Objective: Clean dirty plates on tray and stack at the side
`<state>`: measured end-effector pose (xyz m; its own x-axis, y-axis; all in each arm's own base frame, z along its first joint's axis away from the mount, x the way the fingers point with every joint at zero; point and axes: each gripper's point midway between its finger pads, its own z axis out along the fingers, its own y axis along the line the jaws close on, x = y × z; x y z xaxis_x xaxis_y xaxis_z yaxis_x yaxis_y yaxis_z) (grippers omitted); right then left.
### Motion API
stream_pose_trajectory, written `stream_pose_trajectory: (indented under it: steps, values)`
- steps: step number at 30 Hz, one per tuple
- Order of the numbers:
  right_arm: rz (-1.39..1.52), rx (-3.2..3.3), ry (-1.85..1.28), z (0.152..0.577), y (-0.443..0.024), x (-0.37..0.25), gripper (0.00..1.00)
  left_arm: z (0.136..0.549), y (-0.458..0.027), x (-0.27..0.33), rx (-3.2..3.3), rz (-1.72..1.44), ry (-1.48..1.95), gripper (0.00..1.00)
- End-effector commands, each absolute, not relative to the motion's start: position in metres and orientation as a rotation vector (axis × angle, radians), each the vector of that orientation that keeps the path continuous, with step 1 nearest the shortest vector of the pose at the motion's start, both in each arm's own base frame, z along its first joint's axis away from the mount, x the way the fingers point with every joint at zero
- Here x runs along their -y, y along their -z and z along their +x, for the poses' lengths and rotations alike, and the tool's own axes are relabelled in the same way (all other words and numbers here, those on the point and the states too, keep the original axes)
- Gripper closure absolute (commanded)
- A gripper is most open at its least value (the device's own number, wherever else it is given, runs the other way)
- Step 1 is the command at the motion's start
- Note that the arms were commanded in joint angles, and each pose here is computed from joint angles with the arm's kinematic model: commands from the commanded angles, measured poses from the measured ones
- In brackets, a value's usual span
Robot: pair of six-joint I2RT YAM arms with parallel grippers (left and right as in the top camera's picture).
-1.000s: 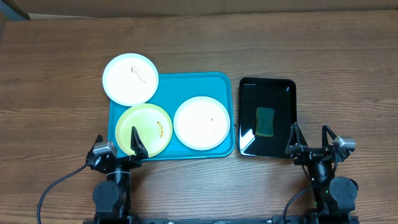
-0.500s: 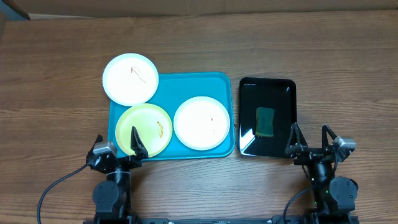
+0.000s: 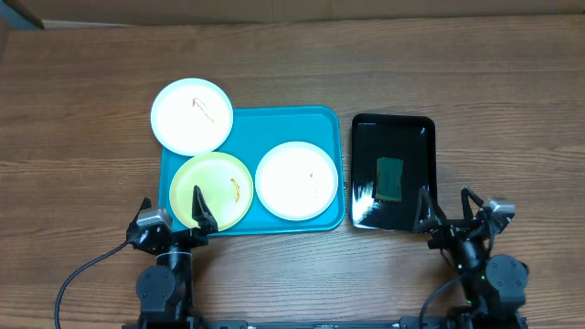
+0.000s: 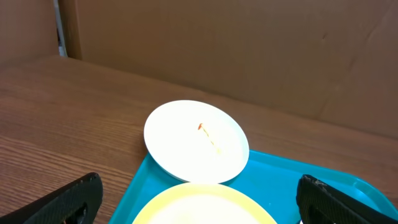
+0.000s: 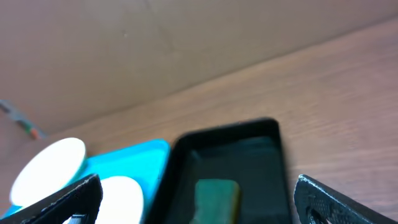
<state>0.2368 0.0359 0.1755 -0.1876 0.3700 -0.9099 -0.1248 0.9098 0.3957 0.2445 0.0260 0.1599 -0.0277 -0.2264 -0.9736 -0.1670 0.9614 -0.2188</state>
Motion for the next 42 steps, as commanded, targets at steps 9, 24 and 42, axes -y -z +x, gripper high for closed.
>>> stream_pose_trajectory:
  steps: [9,24,42]
  values:
    - [0.182,-2.071,-0.419,0.224,-0.307,-0.041,0.0,0.244,-0.159,-0.03,-1.603,-0.31,0.021,0.0]
    - [0.301,-2.739,-0.544,0.265,-0.276,-0.066,0.01,0.244,-0.159,-0.03,-1.603,-0.31,0.021,0.0]
    - [0.191,-2.978,-0.312,0.256,-0.175,-0.083,0.18,0.237,-0.223,0.033,-1.456,-0.045,0.363,0.0]
